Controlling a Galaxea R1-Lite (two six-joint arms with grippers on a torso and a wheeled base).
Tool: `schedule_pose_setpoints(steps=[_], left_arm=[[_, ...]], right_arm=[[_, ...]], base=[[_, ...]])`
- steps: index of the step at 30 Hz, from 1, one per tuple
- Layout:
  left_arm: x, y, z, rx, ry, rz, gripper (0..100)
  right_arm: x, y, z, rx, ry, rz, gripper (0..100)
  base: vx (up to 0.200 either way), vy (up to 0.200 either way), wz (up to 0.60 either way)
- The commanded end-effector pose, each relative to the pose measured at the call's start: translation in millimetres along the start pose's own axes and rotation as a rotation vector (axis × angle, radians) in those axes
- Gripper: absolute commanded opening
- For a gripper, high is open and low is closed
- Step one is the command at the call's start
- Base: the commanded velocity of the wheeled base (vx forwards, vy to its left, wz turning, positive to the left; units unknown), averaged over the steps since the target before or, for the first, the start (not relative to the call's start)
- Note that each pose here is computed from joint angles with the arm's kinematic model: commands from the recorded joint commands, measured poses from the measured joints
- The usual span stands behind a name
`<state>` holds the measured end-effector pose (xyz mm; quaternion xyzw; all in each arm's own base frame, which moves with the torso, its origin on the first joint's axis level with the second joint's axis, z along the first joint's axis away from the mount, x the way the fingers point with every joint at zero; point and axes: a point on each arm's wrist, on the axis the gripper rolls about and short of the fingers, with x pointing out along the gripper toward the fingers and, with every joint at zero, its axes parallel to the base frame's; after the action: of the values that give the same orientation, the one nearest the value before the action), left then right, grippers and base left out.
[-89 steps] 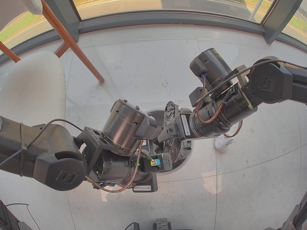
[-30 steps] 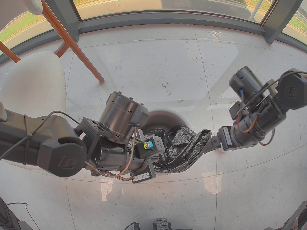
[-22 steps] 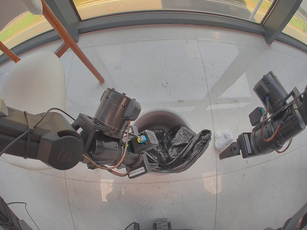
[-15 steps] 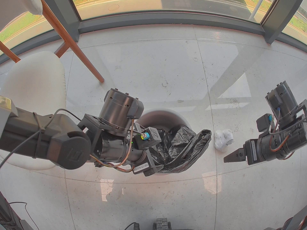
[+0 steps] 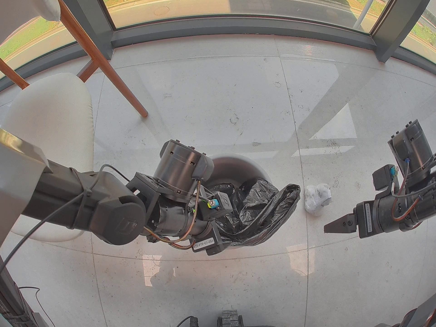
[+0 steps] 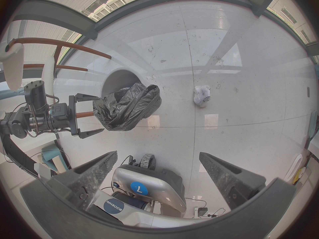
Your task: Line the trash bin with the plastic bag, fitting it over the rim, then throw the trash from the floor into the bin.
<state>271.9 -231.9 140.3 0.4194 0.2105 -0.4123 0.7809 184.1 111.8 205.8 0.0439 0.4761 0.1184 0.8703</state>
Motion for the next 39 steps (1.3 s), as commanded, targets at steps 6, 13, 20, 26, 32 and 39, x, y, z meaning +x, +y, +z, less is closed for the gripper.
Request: schedule_pose_setpoints(steps=[6,13,20,26,32,39], left_arm=[[17.3,0.6,-1.5,-0.002,0.012,0.061,100],[25.8,1.4,-0.4,-0.004,-0.005,0.079,100],[28.2,-0.9,-3.1,0.019,0.008,0.065,100],[29.2,0.2,-3.5,0.053,0.006,0.068,100],[41.4,-1.9,-5.0,0.086,0.021,0.058,100],[48.1,-3.4,-7.5,0.095,0.026,0.055,100]], right_arm=[[0.6,1.9,-1.4,-0.01,0.005,0.003,100],[-1.3,3.5,0.0,-0.014,-0.005,0.007,100],[-1.8,3.3,0.0,-0.014,-0.009,0.002,100],[-2.1,4.8,-0.3,-0.02,-0.012,0.001,100],[-1.3,6.4,0.3,-0.022,-0.031,0.004,100],[-1.1,8.5,5.1,-0.017,-0.07,0.012,100]], base=[[0.0,0.0,0.0],[0.0,0.0,0.0],[0.0,0.0,0.0],[0.0,0.0,0.0],[0.0,0.0,0.0],[0.0,0.0,0.0]])
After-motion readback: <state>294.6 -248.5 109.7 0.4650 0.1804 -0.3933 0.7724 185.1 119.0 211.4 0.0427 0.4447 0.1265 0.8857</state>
